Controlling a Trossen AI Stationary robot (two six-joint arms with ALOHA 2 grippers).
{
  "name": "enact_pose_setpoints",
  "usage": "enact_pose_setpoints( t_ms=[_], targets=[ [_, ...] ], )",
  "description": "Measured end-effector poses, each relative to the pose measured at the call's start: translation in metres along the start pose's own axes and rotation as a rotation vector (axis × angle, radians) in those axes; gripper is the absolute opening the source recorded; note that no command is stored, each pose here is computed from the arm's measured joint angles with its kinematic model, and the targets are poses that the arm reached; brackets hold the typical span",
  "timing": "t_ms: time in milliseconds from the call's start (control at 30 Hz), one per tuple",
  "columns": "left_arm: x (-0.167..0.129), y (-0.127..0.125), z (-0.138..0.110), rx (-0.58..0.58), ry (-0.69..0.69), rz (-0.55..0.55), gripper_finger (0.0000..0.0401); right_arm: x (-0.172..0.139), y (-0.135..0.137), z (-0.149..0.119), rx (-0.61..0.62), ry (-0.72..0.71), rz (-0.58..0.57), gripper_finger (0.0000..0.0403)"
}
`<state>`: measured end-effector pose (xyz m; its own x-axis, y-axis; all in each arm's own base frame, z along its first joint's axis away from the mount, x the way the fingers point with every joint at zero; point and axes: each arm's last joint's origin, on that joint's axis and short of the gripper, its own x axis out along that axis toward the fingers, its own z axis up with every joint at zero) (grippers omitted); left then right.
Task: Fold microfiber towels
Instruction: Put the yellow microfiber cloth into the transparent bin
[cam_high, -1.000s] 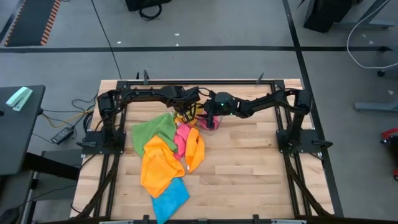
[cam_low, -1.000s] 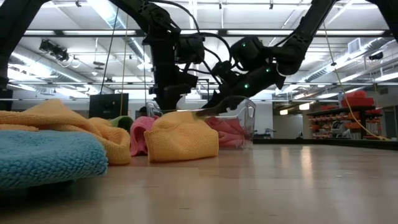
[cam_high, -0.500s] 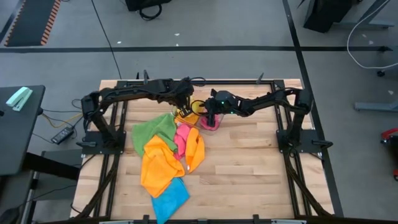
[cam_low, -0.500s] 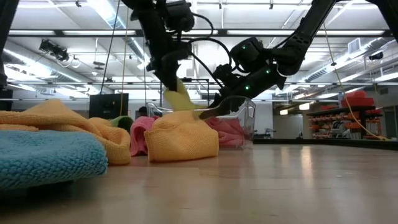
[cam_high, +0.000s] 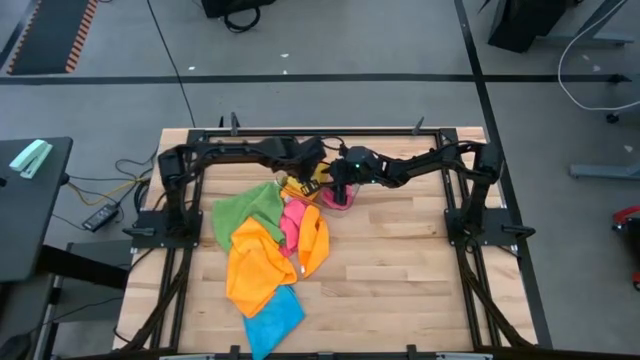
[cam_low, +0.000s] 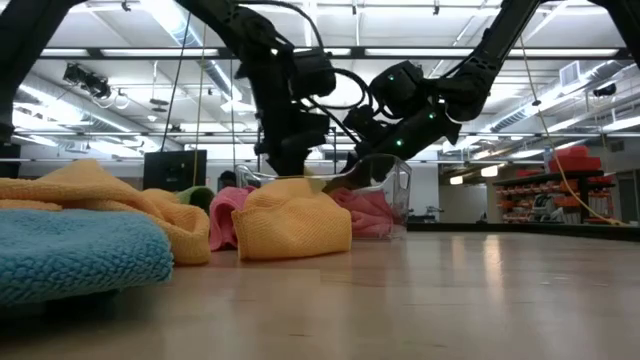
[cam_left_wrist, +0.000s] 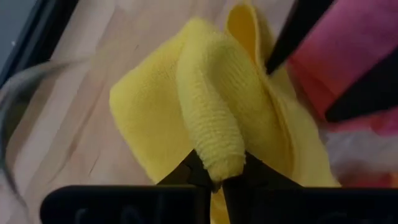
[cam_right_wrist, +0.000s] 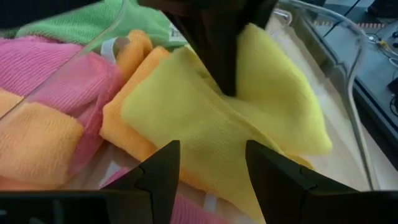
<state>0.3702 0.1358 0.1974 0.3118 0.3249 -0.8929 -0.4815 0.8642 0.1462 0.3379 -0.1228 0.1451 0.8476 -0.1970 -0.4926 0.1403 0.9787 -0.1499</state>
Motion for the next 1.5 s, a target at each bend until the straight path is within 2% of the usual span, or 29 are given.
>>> enact_pose_setpoints(
  t_ms=[67,200,367,567,933,1167,1267,1367,1500],
  targets=[
    [0.001,-0.001,0.004,-0.006,-0.039,-0.005,0.0028,0.0,0.0,-0.001,-0.017,0.006,0.006,0.0193],
    [0.001,-0.001,0.003,0.003,-0.025,-0.014,0.0029,-0.001,0.001,-0.001,-0.064,0.021,0.012,0.0193],
    [0.01,-0.003,-0.003,0.009,-0.003,-0.023,0.0046,-0.015,-0.001,0.012,-0.112,0.001,0.011,0.0193],
    [0.024,-0.01,-0.007,0.011,-0.063,-0.072,0.007,-0.033,0.0,0.017,-0.151,0.068,0.034,0.0193],
    [-0.002,-0.018,0.008,0.07,-0.198,-0.143,0.0145,-0.076,0.001,0.034,-0.163,0.134,0.049,0.0193],
    [-0.013,-0.019,0.021,0.069,-0.257,-0.162,0.0185,-0.083,0.002,0.035,-0.159,0.156,0.055,0.0193],
    [-0.018,-0.018,0.024,0.07,-0.244,-0.161,0.0213,-0.084,0.003,0.033,-0.15,0.175,0.062,0.0193],
    [-0.037,-0.015,0.029,0.086,-0.239,-0.159,0.0235,-0.088,0.003,0.033,-0.159,0.19,0.068,0.0193],
    [-0.052,-0.011,0.028,0.107,-0.192,-0.146,0.0244,-0.088,0.005,0.033,-0.236,0.184,0.102,0.0193]
  ],
)
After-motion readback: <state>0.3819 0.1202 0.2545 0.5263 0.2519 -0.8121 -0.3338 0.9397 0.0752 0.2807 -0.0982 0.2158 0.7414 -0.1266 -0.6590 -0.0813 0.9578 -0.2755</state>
